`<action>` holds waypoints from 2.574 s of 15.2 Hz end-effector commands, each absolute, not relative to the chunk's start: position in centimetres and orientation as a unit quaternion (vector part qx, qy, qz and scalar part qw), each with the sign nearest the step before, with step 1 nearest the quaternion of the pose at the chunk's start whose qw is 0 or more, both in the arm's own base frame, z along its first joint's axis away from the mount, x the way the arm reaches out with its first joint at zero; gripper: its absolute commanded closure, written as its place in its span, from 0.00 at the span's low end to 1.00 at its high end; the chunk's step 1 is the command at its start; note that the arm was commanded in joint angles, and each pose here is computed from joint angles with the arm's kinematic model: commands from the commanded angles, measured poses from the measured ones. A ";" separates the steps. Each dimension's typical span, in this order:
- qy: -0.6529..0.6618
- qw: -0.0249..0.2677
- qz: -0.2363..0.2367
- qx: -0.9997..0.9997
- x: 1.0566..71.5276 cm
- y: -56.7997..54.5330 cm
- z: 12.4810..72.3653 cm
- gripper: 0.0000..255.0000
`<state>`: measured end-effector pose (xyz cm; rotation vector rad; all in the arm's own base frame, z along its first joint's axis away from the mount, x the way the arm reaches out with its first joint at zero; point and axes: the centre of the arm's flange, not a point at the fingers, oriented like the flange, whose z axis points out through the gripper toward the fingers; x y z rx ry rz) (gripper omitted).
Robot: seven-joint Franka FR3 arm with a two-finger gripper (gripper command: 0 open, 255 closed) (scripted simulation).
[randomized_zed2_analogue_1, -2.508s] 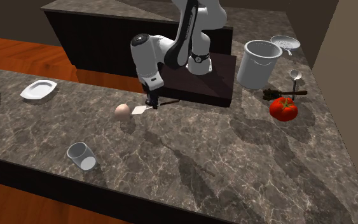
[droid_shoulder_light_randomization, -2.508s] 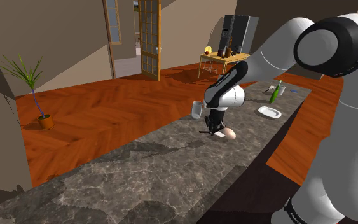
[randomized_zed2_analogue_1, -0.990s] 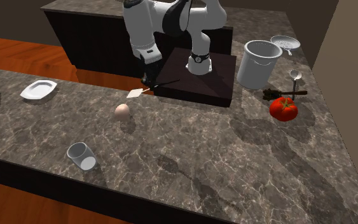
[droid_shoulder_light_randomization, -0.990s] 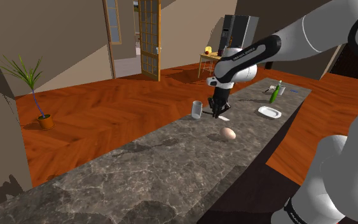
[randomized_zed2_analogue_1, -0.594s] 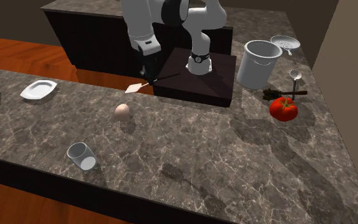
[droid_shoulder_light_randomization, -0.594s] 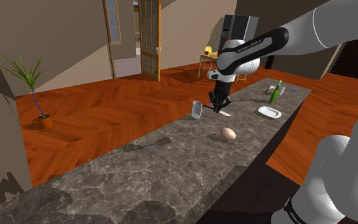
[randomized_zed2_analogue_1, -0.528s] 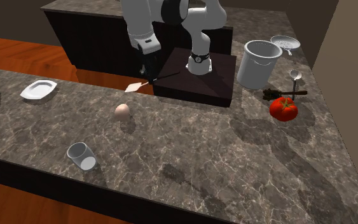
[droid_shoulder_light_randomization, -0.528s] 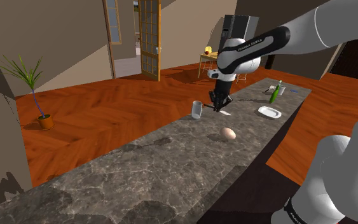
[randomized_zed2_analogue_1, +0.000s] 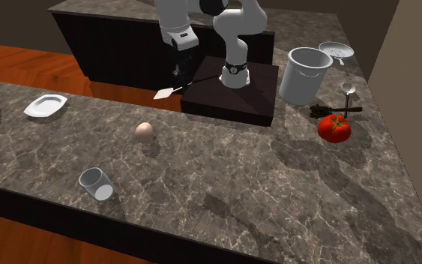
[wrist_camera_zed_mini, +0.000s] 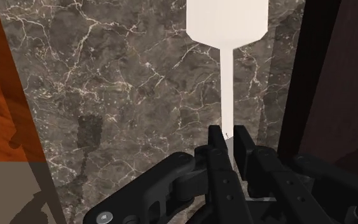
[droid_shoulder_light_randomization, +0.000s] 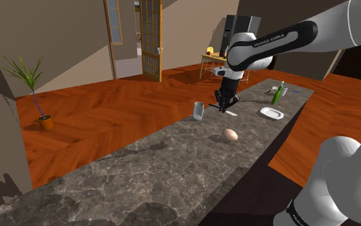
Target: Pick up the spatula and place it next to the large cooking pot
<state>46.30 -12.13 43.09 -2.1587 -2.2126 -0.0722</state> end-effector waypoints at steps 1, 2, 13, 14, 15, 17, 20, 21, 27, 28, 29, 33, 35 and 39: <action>-0.715 0.024 -0.023 -0.698 43.9 -10.4 43.1 1.00; -0.715 0.024 -0.023 -0.698 42.8 -9.7 43.1 1.00; -0.715 0.024 -0.023 -0.698 30.5 -1.9 43.1 1.00; -0.715 0.024 -0.023 -0.698 29.4 -1.2 43.1 1.00; -0.715 0.024 -0.023 -0.698 28.3 -0.5 43.1 1.00; -0.715 0.024 -0.023 -0.698 26.1 1.0 43.1 1.00; -0.715 0.024 -0.023 -0.698 22.7 3.1 43.1 1.00; -0.715 0.024 -0.023 -0.698 21.6 3.8 43.1 1.00; -0.715 0.024 -0.023 -0.698 14.9 8.1 43.1 1.00; -0.715 0.024 -0.023 -0.698 13.8 8.8 43.1 1.00; -0.715 0.024 -0.023 -0.698 12.7 9.5 43.1 1.00; -0.715 0.024 -0.023 -0.698 8.3 12.3 43.1 1.00; -0.715 0.024 -0.023 -0.698 6.0 13.8 43.1 1.00; -0.715 0.024 -0.023 -0.698 1.6 16.6 43.1 1.00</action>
